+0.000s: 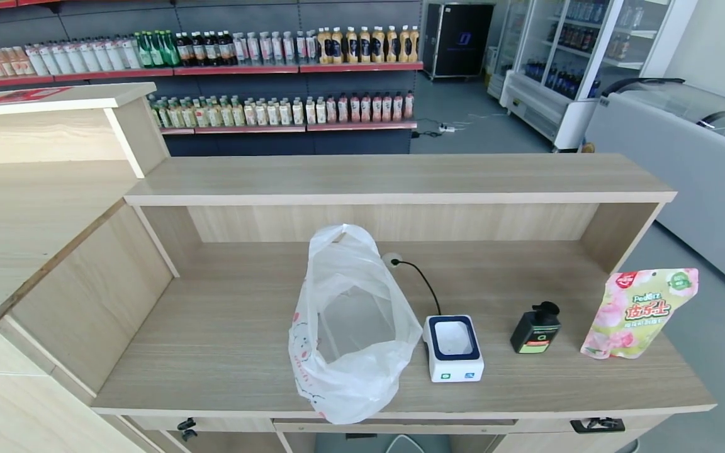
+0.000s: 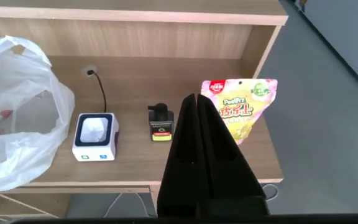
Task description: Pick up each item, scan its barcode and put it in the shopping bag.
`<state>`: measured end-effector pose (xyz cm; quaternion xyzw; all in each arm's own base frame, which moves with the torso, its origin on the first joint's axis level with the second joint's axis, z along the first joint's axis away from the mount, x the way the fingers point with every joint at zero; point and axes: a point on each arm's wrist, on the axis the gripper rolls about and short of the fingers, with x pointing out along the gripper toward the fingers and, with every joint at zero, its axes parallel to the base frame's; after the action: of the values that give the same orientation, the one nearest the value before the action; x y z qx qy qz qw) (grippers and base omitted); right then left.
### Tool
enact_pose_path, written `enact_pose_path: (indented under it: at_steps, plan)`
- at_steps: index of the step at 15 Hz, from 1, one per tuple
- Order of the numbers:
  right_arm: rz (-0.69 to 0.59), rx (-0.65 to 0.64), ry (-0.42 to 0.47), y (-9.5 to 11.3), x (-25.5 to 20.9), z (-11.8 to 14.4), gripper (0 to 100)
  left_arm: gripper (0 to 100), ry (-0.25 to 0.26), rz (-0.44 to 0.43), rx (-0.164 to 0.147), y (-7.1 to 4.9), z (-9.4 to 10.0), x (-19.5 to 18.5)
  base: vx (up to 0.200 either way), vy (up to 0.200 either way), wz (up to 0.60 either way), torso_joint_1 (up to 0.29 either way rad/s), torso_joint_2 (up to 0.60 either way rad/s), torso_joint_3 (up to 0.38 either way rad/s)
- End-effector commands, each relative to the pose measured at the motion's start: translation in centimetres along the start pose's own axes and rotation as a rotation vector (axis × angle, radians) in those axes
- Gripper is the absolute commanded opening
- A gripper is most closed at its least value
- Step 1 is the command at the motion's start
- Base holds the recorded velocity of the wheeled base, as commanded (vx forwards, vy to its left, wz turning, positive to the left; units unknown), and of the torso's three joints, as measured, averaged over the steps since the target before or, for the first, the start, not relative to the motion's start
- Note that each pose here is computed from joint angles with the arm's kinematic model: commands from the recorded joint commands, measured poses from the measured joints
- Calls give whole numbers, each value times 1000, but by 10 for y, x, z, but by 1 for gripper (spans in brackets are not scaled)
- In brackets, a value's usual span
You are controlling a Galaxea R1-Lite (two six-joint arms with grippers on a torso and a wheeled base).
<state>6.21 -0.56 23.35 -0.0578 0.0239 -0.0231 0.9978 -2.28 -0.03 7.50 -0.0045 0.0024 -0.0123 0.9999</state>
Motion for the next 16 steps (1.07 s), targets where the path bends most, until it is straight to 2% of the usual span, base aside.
enact_pose_path:
  at_steps: [1,3,5,7,8,10,12,16]
  plan:
    - [-22,-46,121,-31,167,31,100,100,1,0,0,0,0,0,0,0,0,0,0,0]
    - [17,-26,232,-32,201,-4,100,100,1,0,0,0,0,0,0,0,0,0,0,0]
    - [137,-33,265,-29,219,-31,100,100,1,0,0,0,0,0,0,0,0,0,0,0]
    - [278,-131,295,-27,234,-59,100,100,1,0,0,0,0,0,0,0,0,0,0,0]
    - [351,-138,310,-27,239,-72,100,100,1,0,0,0,0,0,0,0,0,0,0,0]
    - [453,-126,345,-21,242,-92,100,100,1,0,0,0,0,0,0,0,0,0,0,0]
    - [537,-171,370,-19,245,-110,100,100,0,0,0,0,0,0,0,0,0,0,0,0]
    - [589,-208,448,-17,238,-140,100,100,1,0,0,0,0,0,0,0,0,0,0,0]
